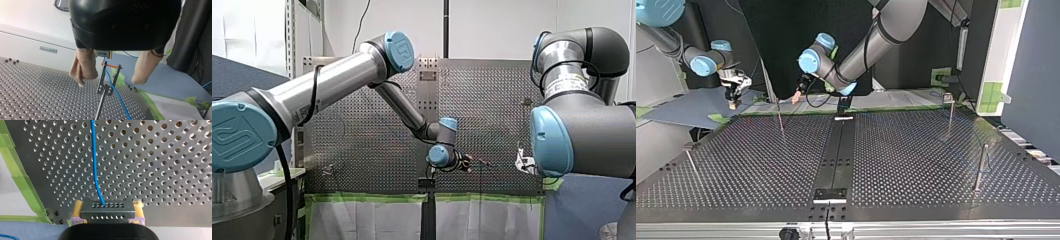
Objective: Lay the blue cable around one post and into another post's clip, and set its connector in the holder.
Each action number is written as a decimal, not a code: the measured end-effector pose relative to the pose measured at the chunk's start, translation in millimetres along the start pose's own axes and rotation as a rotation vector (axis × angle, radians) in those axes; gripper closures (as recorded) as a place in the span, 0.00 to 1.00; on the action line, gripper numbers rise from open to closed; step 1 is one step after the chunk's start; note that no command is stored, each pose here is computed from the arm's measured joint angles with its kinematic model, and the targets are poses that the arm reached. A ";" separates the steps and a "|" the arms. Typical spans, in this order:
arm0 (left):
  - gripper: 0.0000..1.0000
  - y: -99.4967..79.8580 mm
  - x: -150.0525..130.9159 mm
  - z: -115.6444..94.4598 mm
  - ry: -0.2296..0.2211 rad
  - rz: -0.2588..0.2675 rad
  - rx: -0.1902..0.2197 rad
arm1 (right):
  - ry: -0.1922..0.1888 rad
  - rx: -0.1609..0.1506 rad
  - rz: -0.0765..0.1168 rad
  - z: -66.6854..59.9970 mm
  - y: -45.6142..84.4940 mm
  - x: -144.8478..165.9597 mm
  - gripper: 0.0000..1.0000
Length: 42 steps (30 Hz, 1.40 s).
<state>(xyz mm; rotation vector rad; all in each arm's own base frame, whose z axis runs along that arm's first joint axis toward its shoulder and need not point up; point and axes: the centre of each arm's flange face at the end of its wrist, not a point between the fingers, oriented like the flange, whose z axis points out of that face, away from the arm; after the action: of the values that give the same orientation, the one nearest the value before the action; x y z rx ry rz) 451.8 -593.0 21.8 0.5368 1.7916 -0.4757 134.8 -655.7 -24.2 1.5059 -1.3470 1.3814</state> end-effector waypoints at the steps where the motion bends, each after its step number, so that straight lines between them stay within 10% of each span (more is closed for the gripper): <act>1: 0.00 -0.3 0.0 -0.2 0.000 0.000 -0.001 | 0.000 0.000 0.000 0.0 0.0 -0.1 1.00; 42: 0.00 0.9 -6.7 -1.4 -0.009 -0.016 -0.031 | -0.001 0.015 0.013 0.2 -3.1 -0.3 1.00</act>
<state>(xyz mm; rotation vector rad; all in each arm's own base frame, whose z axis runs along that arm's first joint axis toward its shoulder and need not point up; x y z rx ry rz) 452.9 -592.3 28.6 0.4988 1.7925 -0.4602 137.9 -655.1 -24.0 1.5097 -1.3519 1.4016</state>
